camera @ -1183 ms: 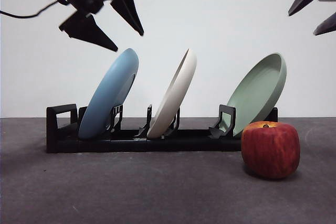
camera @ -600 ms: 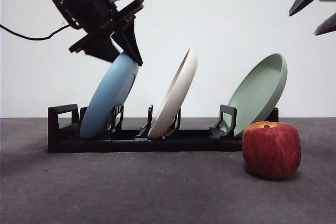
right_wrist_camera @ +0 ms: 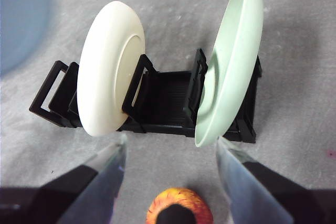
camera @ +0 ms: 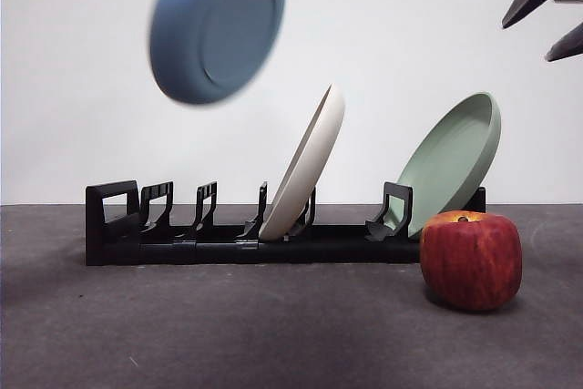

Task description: Take the blue plate from the plate rack,put the plate on the table,take the apple from the table,put the apple in the plate

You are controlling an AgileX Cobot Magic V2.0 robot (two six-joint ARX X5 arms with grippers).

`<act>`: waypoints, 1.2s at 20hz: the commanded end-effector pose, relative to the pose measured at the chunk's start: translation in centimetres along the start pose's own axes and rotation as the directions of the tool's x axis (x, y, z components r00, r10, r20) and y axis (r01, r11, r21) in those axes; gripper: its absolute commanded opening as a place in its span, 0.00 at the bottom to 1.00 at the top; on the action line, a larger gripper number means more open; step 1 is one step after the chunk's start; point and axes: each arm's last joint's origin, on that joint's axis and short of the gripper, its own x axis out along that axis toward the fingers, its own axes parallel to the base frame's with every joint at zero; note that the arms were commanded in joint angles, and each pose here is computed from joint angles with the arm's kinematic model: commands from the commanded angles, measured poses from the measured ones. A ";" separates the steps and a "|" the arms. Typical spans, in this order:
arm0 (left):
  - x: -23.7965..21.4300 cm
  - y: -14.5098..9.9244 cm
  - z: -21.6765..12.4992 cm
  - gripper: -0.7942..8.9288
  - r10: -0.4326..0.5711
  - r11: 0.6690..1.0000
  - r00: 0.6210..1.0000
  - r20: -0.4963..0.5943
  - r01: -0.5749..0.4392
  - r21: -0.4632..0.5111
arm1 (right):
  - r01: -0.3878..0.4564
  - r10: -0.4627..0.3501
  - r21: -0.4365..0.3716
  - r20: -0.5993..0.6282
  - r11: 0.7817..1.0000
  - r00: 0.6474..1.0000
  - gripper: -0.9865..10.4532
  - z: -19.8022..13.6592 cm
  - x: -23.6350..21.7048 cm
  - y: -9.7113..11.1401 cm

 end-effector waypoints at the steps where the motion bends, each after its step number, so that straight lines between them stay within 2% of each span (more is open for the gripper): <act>1: -2.5 -2.8 -0.7 0.07 0.059 0.992 0.998 -0.015 -0.057 0.108 | 0.001 0.000 -0.017 0.018 1.000 1.000 0.33 0.2 -0.1 0.1; 5: -5.5 -7.7 -3.0 0.07 0.134 0.967 0.987 -0.092 -0.110 0.230 | 0.003 -0.003 -0.018 0.018 1.000 1.000 0.33 0.2 -0.1 0.1; 7: -6.3 -10.1 -3.9 0.07 0.167 0.954 0.983 -0.076 -0.141 0.265 | 0.019 -0.019 -0.017 0.022 1.000 1.000 0.33 0.2 -0.1 0.0; 10: -6.4 -13.6 -5.6 0.07 0.225 0.927 0.973 -0.053 -0.197 0.318 | 0.080 -0.080 -0.014 0.031 0.997 0.996 0.33 0.3 -0.1 -0.2; 12: -5.1 -15.4 -7.3 0.07 0.288 0.904 0.955 -0.071 -0.247 0.349 | 0.081 -0.081 -0.013 0.032 0.997 0.996 0.33 0.3 -0.1 -0.2; 15: -2.2 -16.8 -10.6 0.07 0.379 0.873 0.915 -0.141 -0.303 0.382 | 0.079 -0.078 -0.013 0.030 0.997 0.996 0.33 0.2 -0.1 -0.2; 18: 1.0 -17.7 -14.7 0.07 0.479 0.831 0.856 -0.197 -0.370 0.415 | 0.081 -0.081 -0.008 0.017 0.997 0.997 0.33 0.1 -0.1 -0.2; 19: 2.3 -18.1 -16.2 0.07 0.483 0.831 0.850 -0.210 -0.369 0.417 | 0.083 -0.083 -0.005 0.009 0.997 0.997 0.33 0.0 -0.1 -0.2; 21: 4.9 -18.6 -18.9 0.07 0.464 0.835 0.862 -0.205 -0.348 0.427 | 0.086 -0.086 0.002 -0.009 0.996 0.996 0.33 -0.2 -0.1 -0.2; 24: 9.0 -18.5 -22.1 0.07 0.403 0.861 0.897 -0.182 -0.304 0.408 | 0.093 -0.092 0.017 -0.048 0.996 0.995 0.33 -0.6 -0.1 -0.3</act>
